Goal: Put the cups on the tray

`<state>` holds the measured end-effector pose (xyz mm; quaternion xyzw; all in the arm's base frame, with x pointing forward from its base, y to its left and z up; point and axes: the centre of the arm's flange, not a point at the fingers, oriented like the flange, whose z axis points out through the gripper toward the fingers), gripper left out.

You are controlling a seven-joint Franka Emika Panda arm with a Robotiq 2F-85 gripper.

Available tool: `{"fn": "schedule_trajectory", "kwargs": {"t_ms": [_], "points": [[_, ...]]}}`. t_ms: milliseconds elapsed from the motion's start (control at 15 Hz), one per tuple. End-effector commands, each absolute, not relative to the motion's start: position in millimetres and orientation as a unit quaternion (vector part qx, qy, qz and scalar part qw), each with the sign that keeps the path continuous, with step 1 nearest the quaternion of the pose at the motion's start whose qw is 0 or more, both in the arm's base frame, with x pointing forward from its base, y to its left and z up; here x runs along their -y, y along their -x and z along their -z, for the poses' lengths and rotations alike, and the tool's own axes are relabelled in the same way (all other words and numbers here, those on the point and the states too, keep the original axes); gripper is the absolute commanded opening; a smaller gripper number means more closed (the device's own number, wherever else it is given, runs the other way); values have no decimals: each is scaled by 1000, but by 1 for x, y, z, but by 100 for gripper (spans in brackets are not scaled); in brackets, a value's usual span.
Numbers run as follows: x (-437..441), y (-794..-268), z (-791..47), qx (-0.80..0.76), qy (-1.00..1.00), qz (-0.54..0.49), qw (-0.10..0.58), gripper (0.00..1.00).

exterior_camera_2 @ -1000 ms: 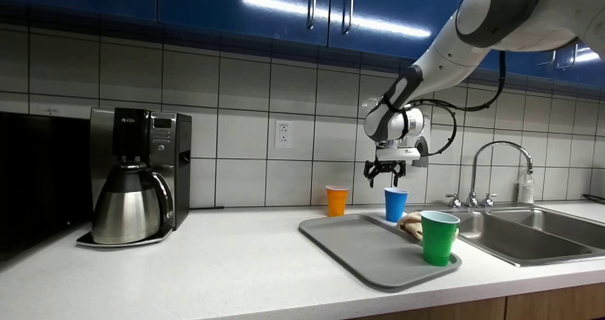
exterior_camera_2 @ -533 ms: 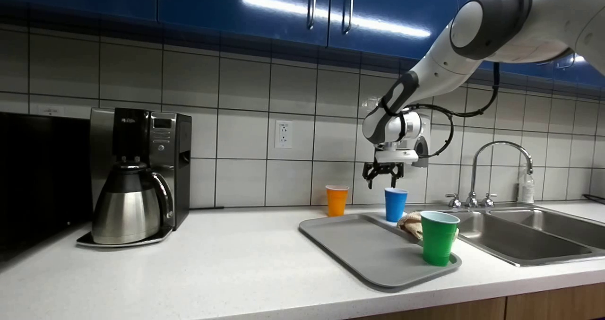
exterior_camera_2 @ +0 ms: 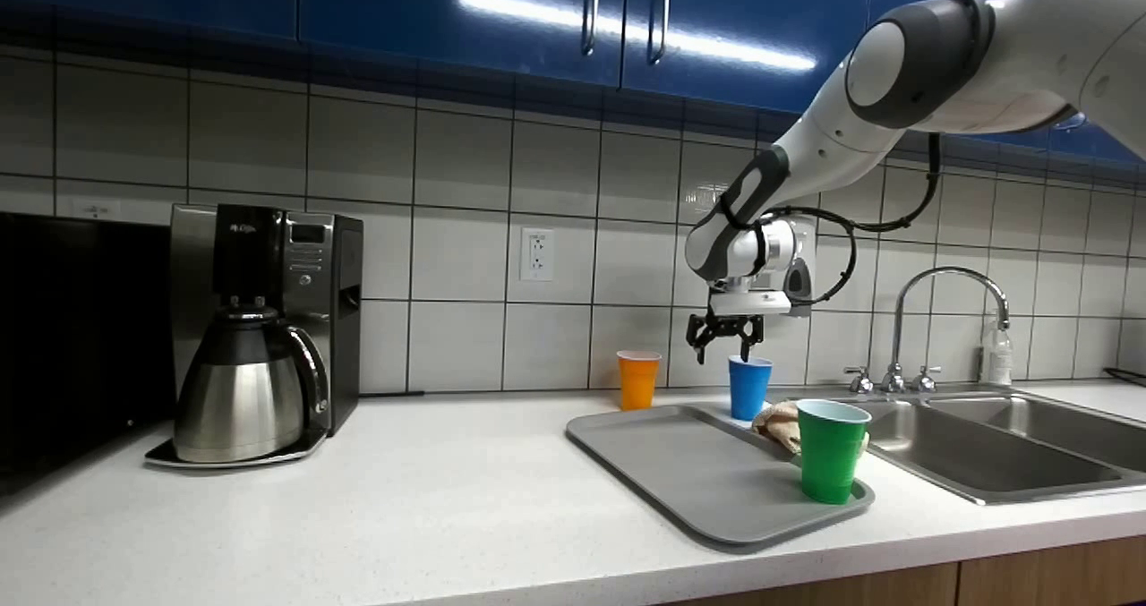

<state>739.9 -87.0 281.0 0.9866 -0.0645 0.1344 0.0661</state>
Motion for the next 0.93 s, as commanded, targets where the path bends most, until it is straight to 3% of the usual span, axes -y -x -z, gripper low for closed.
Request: {"fn": "schedule_trajectory", "kwargs": {"t_ms": [0,467,533,600,867], "points": [[94,-752,-281,57,-989,-126,60,100],[99,-751,-273,58,-989,-120,61,100],[100,-750,-273,57,-989,-121,60,75],[101,-750,-273,57,-989,-121,61,73],[105,-749,-273,56,-989,-122,62,42]]}}
